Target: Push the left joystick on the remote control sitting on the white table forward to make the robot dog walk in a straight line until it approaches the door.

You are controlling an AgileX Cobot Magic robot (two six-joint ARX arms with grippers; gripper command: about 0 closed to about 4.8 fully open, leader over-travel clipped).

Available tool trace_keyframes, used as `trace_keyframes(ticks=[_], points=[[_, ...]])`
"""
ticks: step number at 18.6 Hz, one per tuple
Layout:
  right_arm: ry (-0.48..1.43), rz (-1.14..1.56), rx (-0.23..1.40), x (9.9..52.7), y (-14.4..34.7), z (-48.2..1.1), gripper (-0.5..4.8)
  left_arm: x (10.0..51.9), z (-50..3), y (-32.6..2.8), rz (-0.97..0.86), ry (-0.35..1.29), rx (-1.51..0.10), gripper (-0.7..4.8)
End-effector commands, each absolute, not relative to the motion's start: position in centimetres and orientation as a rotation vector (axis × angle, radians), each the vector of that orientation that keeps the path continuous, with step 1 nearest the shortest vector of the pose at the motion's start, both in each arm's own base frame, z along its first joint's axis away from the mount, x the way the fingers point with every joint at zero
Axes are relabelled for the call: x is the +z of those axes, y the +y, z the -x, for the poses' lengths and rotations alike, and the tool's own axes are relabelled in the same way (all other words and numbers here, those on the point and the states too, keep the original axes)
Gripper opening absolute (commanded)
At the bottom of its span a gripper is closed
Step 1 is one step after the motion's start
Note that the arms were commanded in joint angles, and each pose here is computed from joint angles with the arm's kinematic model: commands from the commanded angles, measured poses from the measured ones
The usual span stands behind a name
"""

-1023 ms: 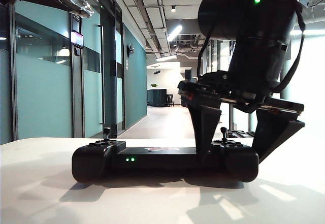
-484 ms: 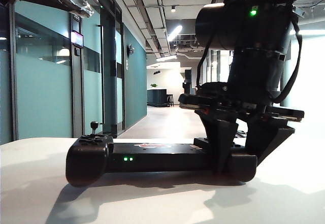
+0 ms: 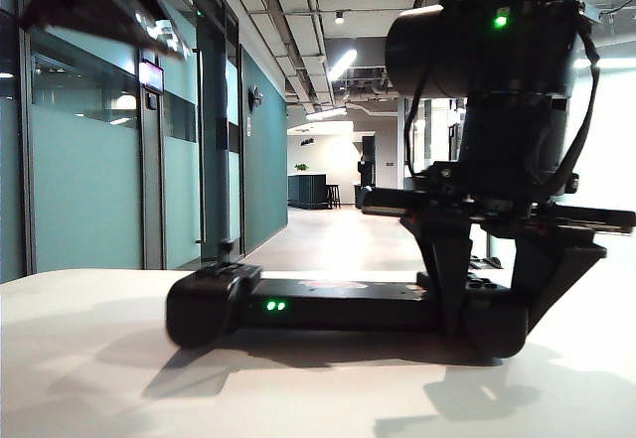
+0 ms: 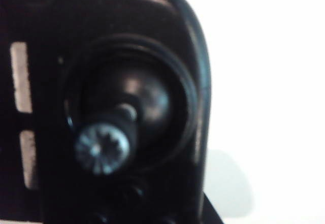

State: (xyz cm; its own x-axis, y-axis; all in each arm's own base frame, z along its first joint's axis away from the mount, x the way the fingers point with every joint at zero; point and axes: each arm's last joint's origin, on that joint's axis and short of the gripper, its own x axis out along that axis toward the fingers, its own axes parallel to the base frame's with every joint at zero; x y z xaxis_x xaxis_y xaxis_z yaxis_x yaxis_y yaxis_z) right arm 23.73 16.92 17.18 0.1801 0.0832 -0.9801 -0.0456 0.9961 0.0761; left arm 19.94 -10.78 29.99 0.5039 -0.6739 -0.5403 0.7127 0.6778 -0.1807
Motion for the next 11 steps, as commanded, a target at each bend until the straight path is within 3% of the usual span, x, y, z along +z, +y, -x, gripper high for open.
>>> trace_keyframes(ticks=[1,11], points=[[1.423,-0.062,0.052,17.0,16.7,-23.5,1.38,29.2,-20.8,-11.2,-0.113,0.632,-0.86,-0.05],[1.432,-0.06,0.046,17.0,16.7,-23.4,1.38,24.0,-24.9,-13.4,-0.206,0.713,-0.992,-0.05]])
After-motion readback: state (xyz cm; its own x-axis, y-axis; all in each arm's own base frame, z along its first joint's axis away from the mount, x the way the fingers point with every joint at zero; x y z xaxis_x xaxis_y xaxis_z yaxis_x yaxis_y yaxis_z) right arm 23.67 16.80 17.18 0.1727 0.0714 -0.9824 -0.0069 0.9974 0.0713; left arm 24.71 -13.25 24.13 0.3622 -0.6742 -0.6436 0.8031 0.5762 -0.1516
